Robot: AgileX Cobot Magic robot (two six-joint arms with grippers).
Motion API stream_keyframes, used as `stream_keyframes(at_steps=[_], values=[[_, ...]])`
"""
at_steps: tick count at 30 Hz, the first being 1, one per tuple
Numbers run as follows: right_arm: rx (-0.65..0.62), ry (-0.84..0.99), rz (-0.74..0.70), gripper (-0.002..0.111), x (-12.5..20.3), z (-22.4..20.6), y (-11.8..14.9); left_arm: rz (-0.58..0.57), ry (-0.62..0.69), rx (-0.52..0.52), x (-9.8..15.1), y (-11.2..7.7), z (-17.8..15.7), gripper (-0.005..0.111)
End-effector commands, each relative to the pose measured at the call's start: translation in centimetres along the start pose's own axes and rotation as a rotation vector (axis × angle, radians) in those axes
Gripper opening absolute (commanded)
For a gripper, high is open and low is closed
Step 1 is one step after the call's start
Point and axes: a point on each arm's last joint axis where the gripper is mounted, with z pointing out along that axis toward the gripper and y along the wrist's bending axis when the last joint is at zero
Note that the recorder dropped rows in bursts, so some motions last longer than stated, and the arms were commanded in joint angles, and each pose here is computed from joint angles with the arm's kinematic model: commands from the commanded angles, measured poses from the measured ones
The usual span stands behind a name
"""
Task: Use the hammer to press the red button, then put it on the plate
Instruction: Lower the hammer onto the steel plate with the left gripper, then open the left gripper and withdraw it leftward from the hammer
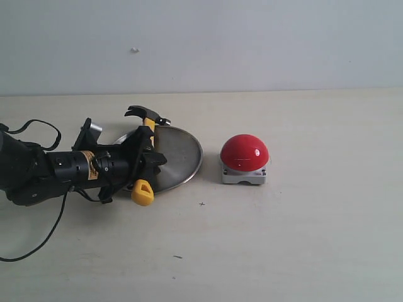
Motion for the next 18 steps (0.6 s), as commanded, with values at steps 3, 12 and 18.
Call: stream_keyframes(at_steps=[3, 12, 18], values=[[-0.001, 0.000, -0.005, 0.000, 0.11, -0.03, -0.04, 0.043, 0.010, 0.069, 0.03, -1.14, 0.04, 0.021], [-0.001, 0.000, -0.005, 0.000, 0.11, -0.03, -0.04, 0.036, 0.028, 0.120, 0.16, -1.57, -0.03, 0.050], [-0.001, 0.000, -0.005, 0.000, 0.11, -0.03, -0.04, 0.038, 0.046, 0.118, 0.31, -1.55, -0.03, 0.048]])
